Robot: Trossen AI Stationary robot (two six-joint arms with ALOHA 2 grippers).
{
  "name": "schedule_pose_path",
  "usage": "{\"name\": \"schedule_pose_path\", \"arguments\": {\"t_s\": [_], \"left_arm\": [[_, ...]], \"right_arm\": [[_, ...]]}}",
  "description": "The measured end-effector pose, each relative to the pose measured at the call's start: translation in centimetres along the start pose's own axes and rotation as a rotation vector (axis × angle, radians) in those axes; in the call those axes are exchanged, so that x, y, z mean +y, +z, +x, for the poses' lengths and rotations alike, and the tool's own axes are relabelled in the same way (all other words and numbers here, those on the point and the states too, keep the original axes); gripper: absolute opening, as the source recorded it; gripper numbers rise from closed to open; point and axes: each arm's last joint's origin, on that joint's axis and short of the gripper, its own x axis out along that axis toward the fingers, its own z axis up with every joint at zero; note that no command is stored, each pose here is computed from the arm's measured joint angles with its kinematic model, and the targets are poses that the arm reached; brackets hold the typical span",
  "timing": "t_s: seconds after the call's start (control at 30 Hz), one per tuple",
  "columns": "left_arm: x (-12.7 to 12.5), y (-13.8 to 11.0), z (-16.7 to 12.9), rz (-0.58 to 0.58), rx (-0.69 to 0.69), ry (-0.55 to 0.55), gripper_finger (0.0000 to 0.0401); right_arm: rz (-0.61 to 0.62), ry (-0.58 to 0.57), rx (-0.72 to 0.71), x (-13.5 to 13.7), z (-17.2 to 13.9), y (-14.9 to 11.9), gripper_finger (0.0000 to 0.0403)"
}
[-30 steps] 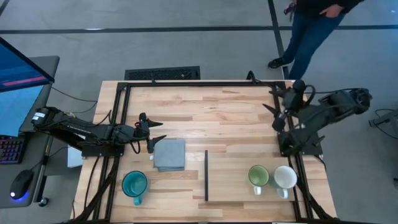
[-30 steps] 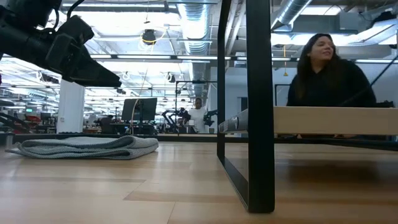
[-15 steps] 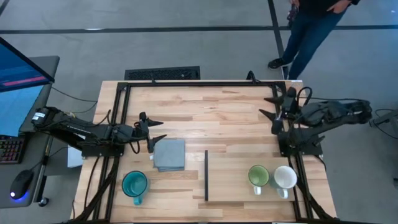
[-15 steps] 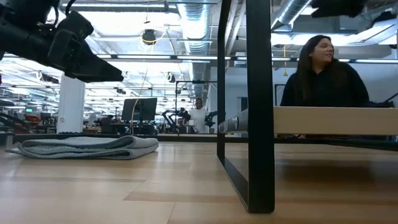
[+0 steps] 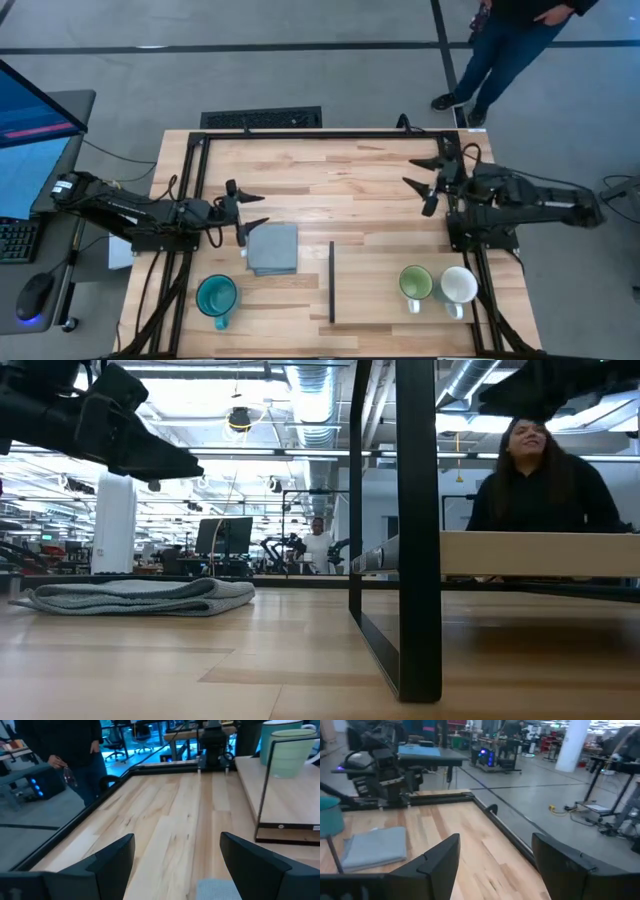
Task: Stack small to large cups/mugs on shelf
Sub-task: Put the blue-green mug on the shelf
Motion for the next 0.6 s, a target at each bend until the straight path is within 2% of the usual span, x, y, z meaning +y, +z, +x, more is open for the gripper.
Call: {"name": "schedule_pose_path", "arguments": {"t_s": [0.17, 0.37, 0.6], "left_arm": [[0.0, 0.1, 0.0, 0.013, -0.009, -0.003, 0.0284], [0.6, 0.1, 0.2, -0.001, -0.008, 0.037, 0.0284], [0.9, 0.1, 0.3, -0.031, -0.007, 0.056, 0.0284]], "right_arm": [[-0.02, 0.041, -0.046, -0.9, 1.1, -1.3, 0.027], [-0.021, -0.014, -0.025, -2.6, 1.6, -2.8, 0.027], [-0.018, -0.033, -0.033, -3.7, 1.3, -2.9, 0.027]]}}
